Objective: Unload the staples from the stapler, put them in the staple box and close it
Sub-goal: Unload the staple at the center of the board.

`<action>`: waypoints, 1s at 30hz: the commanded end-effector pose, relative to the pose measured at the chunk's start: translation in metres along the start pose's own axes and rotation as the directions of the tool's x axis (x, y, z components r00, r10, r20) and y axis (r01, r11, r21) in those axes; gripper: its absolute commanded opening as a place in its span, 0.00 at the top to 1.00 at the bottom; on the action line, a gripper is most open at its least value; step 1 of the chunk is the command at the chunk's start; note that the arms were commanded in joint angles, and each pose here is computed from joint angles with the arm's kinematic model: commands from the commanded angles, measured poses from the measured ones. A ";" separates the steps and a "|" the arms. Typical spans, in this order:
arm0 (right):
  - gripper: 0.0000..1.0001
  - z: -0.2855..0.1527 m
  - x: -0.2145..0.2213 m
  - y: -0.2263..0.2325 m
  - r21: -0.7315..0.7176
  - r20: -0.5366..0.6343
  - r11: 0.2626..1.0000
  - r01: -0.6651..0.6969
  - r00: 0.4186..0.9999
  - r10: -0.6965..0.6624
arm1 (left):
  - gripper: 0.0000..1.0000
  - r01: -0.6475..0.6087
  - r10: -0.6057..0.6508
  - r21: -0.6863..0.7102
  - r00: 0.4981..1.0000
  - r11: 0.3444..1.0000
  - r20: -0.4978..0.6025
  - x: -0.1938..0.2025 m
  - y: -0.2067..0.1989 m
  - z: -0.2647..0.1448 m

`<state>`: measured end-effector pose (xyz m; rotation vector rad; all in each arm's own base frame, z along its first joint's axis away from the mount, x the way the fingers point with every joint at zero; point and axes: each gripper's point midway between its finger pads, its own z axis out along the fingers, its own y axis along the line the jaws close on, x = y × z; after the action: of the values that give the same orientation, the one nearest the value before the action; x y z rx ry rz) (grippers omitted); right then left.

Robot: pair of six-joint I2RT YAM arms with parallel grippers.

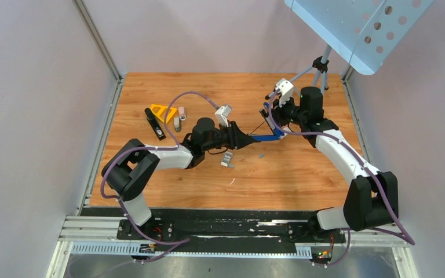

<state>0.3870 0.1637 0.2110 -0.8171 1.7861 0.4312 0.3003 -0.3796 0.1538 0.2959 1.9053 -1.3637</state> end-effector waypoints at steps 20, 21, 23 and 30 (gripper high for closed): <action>1.00 -0.015 -0.075 -0.072 0.289 0.181 0.957 0.027 0.980 -0.083 | 0.96 0.119 -0.118 0.009 0.989 0.993 -0.094 0.034 0.014 0.007; 1.00 -0.015 -0.074 -0.071 0.284 0.181 0.958 0.025 0.980 -0.079 | 0.96 0.119 -0.117 0.009 0.989 0.993 -0.094 0.034 0.013 0.006; 1.00 -0.013 -0.071 -0.069 0.272 0.177 0.962 0.018 0.982 -0.068 | 0.96 0.119 -0.117 0.012 0.989 0.993 -0.089 0.033 0.012 0.006; 1.00 -0.005 -0.057 -0.020 0.029 0.169 0.997 -0.065 0.984 0.059 | 0.92 0.102 -0.101 0.032 0.994 0.994 -0.045 0.010 -0.003 0.007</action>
<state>0.4089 0.1497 0.2212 -0.6969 1.7998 0.3666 0.2989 -0.3880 0.1408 0.2559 1.9256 -1.4467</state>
